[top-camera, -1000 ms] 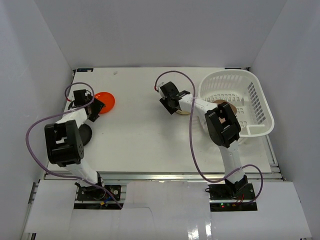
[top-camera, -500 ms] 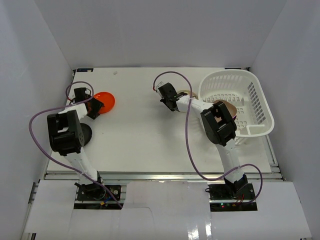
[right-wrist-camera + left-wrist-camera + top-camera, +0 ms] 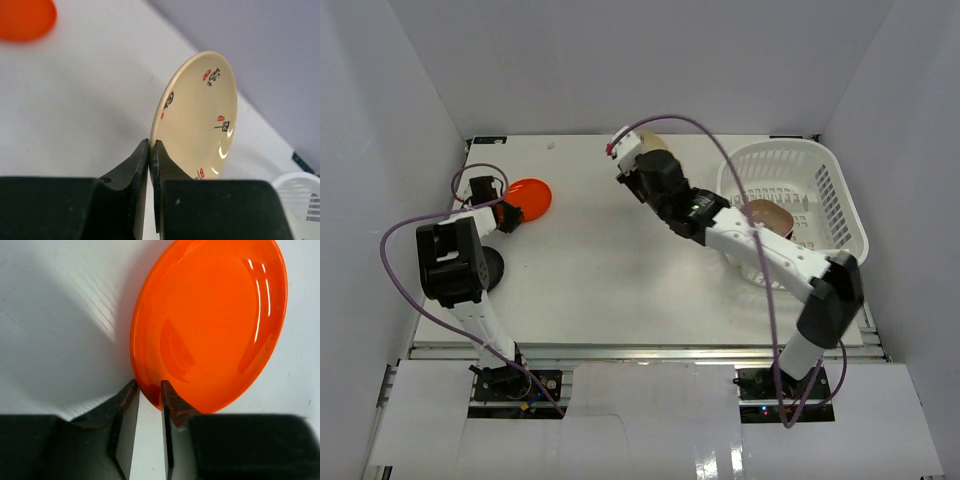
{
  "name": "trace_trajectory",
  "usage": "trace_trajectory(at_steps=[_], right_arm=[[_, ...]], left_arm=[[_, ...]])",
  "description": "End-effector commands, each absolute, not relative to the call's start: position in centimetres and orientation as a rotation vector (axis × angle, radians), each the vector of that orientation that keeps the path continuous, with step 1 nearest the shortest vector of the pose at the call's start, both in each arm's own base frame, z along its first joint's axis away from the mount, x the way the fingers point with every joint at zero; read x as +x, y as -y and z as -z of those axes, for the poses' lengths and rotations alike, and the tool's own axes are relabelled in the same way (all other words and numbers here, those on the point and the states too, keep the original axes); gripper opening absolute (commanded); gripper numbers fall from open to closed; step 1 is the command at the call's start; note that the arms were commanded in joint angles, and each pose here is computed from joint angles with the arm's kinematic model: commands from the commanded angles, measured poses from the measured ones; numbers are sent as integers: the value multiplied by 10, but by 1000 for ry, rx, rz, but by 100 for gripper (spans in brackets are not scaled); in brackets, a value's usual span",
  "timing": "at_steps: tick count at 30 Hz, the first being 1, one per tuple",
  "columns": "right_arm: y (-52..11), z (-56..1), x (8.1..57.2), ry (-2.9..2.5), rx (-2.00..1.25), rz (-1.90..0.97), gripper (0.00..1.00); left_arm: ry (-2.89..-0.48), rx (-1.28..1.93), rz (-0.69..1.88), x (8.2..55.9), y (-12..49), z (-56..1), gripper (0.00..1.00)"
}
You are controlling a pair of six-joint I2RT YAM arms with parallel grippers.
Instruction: Place the plates into the plastic bin on the countertop
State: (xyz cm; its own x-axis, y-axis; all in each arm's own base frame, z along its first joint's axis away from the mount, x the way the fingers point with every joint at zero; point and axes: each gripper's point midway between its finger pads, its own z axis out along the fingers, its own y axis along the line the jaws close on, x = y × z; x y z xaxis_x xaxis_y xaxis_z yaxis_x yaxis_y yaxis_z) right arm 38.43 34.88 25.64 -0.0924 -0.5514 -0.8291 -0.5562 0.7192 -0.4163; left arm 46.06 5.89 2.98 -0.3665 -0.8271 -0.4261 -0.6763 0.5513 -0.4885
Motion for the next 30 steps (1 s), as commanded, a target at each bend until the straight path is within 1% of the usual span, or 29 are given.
trace_trajectory(at_steps=[1, 2, 3, 4, 6, 7, 9, 10, 11, 12, 16, 21, 22, 24, 25, 27, 28, 29, 30], right_arm=[[-296, -388, 372, -1520, -580, -48, 8], [-286, -396, 370, -1512, -553, -23, 8], [-273, -397, 368, -1509, -556, 38, 8], [-245, -404, 368, -1520, -479, 146, 8], [-212, -399, 371, -1553, -406, 267, 8], [-183, -384, 376, -1600, -365, 314, 8], [-158, -358, 381, -1672, -312, 291, 8], [-134, -327, 385, -1746, -255, 285, 8], [-122, -312, 386, -1783, -230, 292, 8], [-107, -295, 390, -1829, -178, 281, 8], [-92, -229, 392, -1981, -186, 276, 8], [-85, -193, 391, -2073, -169, 289, 8], [-84, -190, 390, -2078, -155, 285, 21], [-86, -186, 386, -2094, -128, 248, 40], [-86, -187, 385, -2096, -116, 234, 53], [-89, -202, 381, -2072, -86, 164, 63], [-91, -211, 380, -2055, -78, 135, 69], [-90, -221, 379, -2035, -57, 107, 69], [-89, -243, 375, -1990, -41, 74, 69]], left_arm=[[-2166, -1209, 216, 455, -70, -13, 29], [-2174, -1209, 206, 453, -70, -10, 24], [-2167, -1198, 209, 454, -70, -12, 16], [-2174, -1193, 205, 452, -70, -10, 11], [-2164, -1173, 219, 454, -69, -14, 1], [-2160, -1166, 227, 455, -69, -16, 0], [-2149, -1141, 251, 458, -67, -24, 0], [-2146, -1123, 254, 459, -66, -28, 0], [-2140, -1115, 255, 460, -66, -31, 0], [-2132, -1084, 317, 462, -58, -41, 0], [-2095, -1009, 449, 468, -38, -69, 0], [-2026, -886, 569, 471, -7, -123, 0], [-1997, -851, 594, 470, 1, -142, 0], [-1995, -767, 641, 468, 28, -161, 0], [-1972, -725, 661, 466, 39, -178, 0], [-1990, -621, 720, 460, 82, -193, 0], [-1975, -587, 741, 460, 94, -206, 0], [-1971, -537, 783, 454, 116, -218, 0], [-1964, -525, 819, 452, 128, -226, 0]])
